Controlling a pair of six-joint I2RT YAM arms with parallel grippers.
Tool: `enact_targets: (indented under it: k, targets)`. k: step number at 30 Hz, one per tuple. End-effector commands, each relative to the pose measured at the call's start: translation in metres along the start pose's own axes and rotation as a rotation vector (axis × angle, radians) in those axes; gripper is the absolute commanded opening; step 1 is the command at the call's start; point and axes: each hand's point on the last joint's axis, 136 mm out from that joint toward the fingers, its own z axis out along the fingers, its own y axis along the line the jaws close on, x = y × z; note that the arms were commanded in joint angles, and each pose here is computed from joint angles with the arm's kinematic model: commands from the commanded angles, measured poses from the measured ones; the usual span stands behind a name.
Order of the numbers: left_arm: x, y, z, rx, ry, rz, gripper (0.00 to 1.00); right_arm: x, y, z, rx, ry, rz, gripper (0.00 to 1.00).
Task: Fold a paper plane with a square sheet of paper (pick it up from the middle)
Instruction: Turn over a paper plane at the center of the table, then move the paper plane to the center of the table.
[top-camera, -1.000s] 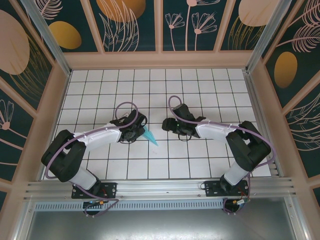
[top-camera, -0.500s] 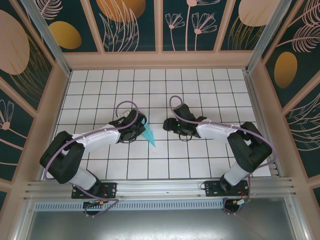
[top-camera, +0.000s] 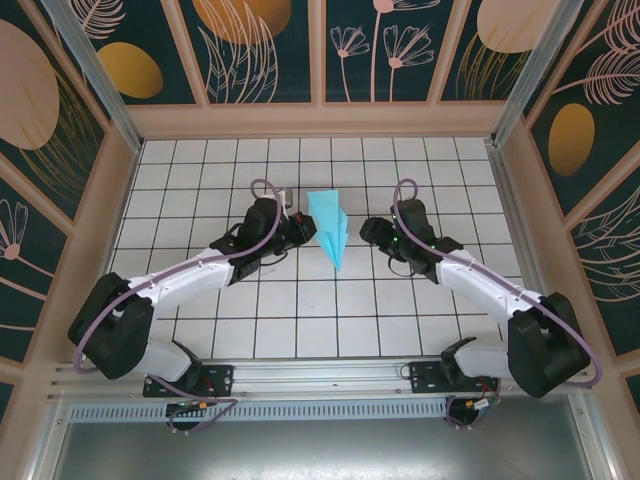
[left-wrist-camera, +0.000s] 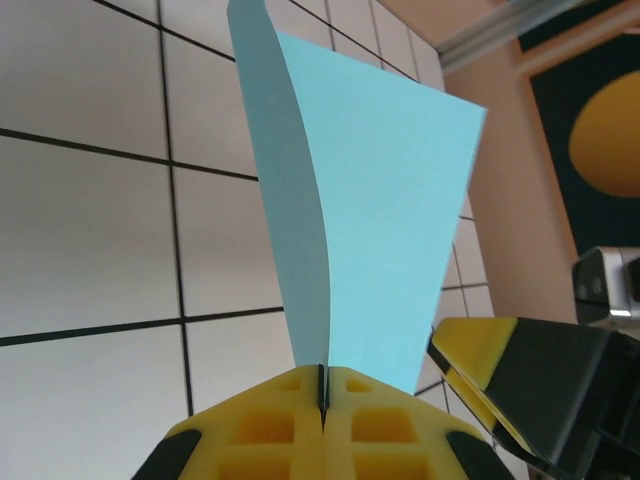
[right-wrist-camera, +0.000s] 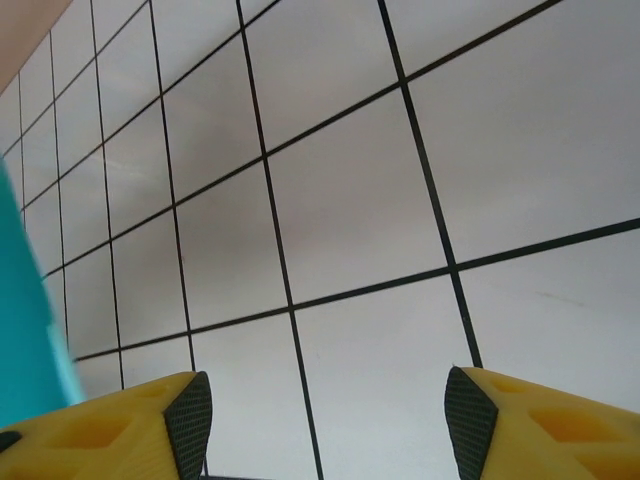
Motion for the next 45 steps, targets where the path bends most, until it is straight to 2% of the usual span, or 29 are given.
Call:
enact_targets:
  k: [1, 9, 13, 17, 21, 27, 30, 39, 45]
  targets:
    - [0.03, 0.006, 0.015, 0.084, 0.096, 0.006, 0.0, 0.015, 0.007, 0.002, -0.084, 0.054, -0.025, 0.64]
    - [0.067, 0.047, 0.024, 0.052, 0.16, -0.068, 0.0, 0.047, 0.032, 0.01, -0.194, 0.122, -0.126, 0.57]
    - [0.076, 0.062, 0.021, 0.025, 0.166, -0.08, 0.0, 0.073, 0.048, 0.022, -0.193, 0.186, -0.203, 0.46]
    - [0.084, 0.077, 0.02, -0.023, 0.175, -0.095, 0.0, 0.091, 0.051, 0.039, -0.137, 0.234, -0.231, 0.42]
    - [0.088, 0.093, 0.019, -0.09, 0.177, -0.107, 0.0, 0.106, 0.05, 0.053, -0.082, 0.267, -0.255, 0.44]
    - [0.093, 0.106, 0.017, -0.14, 0.18, -0.112, 0.0, 0.116, 0.049, 0.059, -0.061, 0.296, -0.284, 0.56]
    - [0.092, 0.107, 0.018, -0.145, 0.178, -0.11, 0.0, 0.12, 0.048, 0.061, -0.063, 0.319, -0.303, 0.59]
    - [0.092, 0.106, 0.02, -0.144, 0.182, -0.107, 0.0, 0.131, 0.048, 0.061, -0.083, 0.379, -0.336, 0.56]
    - [0.093, 0.108, 0.019, -0.156, 0.186, -0.099, 0.0, 0.124, 0.039, 0.056, -0.036, 0.35, -0.386, 0.61]
